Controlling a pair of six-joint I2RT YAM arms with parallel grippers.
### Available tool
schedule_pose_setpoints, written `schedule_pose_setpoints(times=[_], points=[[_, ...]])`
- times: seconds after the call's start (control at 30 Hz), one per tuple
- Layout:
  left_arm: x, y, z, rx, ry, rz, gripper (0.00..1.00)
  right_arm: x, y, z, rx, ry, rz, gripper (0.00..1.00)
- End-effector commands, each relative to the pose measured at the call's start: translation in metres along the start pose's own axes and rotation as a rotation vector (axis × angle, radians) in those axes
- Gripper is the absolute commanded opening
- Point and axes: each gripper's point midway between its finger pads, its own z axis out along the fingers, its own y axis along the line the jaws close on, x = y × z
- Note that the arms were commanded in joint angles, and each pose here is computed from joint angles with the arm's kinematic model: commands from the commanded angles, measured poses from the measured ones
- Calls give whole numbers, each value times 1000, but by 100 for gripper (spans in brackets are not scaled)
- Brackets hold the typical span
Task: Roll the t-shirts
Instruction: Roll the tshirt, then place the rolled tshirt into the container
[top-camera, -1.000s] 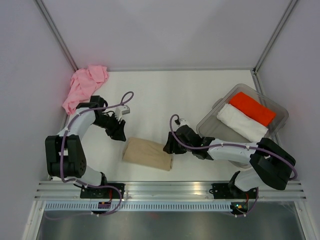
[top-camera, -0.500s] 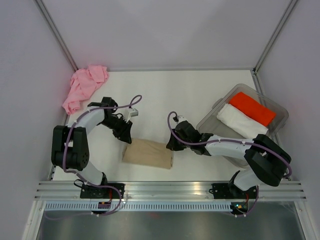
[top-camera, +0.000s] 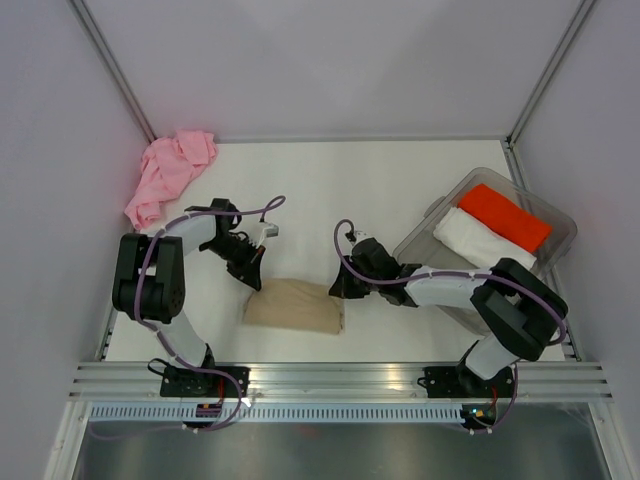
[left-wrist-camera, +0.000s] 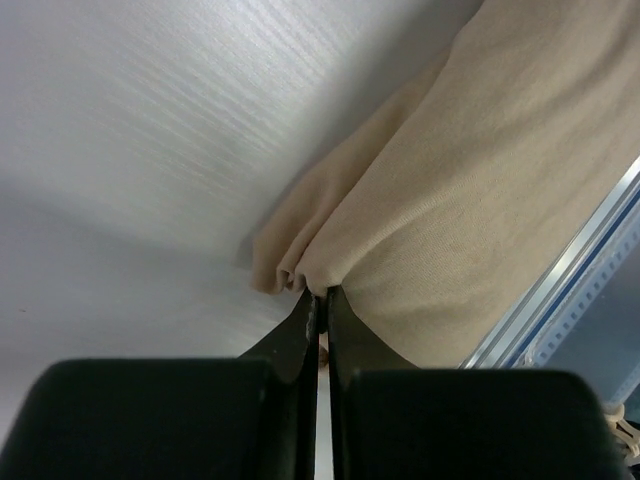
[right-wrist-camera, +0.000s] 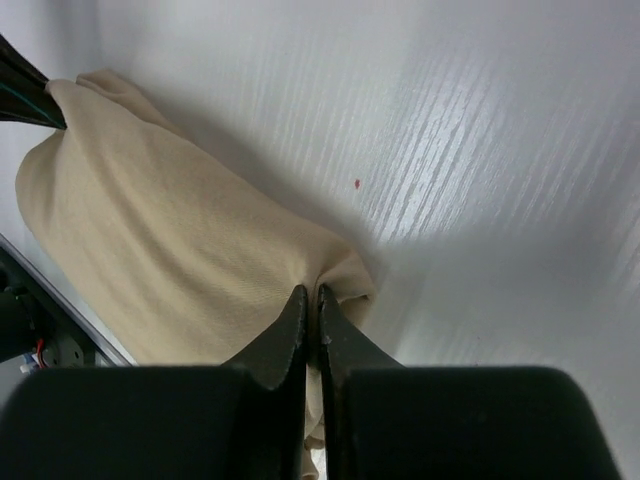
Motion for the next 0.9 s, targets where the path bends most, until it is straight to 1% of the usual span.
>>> schedule_pose_setpoints(times=[0.0, 0.03, 0.07, 0.13, 0.2, 0.23, 0.27, 0.33, 0.37, 0.43, 0.47, 0.5, 0.57, 0.6, 0.63, 0.67, 0.7, 0.77, 0.8, 0.87], points=[[19, 20, 3, -91, 85, -14, 2, 2, -9, 8, -4, 10, 31, 8], [19, 21, 4, -92, 88, -12, 2, 6, -14, 12, 6, 26, 34, 11], [21, 21, 5, -87, 94, -15, 2, 8, -15, 14, 5, 39, 35, 18], [23, 20, 6, -85, 99, -18, 2, 10, -16, 17, 1, 50, 37, 21], [21, 19, 5, -81, 91, -13, 2, 10, -16, 16, -6, 57, 23, 27], [19, 17, 4, -77, 80, -7, 2, 2, -10, 14, -19, 42, 4, 29], [17, 16, 3, -74, 71, -2, 2, -1, -12, 11, -8, 38, -47, 34], [10, 10, -1, -65, 35, 11, 3, -29, 9, -6, -44, -46, -130, 41], [7, 7, -3, -57, 20, 17, 4, -39, 7, -14, -15, -85, -226, 46], [2, 4, -8, -59, 0, 34, 6, -73, 33, -42, -28, -199, -347, 51], [1, 3, -9, -59, -3, 36, 6, -82, 37, -51, -15, -227, -399, 55], [1, 1, -10, -56, -6, 31, 6, -97, 43, -66, 23, -270, -503, 57], [-2, 0, -12, -56, -17, 36, 8, -104, 55, -75, 17, -285, -610, 61], [-3, -1, -12, -54, -21, 35, 8, -98, 61, -76, 18, -257, -745, 64], [-3, -1, -12, -53, -21, 32, 9, -102, 76, -79, 5, -267, -821, 65], [-4, -1, -13, -54, -24, 33, 9, -98, 82, -77, 7, -253, -901, 71], [-4, -2, -13, -52, -24, 32, 10, -79, 98, -70, -14, -201, -1051, 74], [-5, -1, -15, -60, -25, 36, 12, -60, 104, -60, 8, -144, -1176, 82], [-5, -1, -15, -62, -27, 38, 12, -44, 113, -48, -5, -104, -1229, 84], [-6, -1, -15, -64, -27, 37, 14, -39, 110, -36, 31, -64, -1277, 98]])
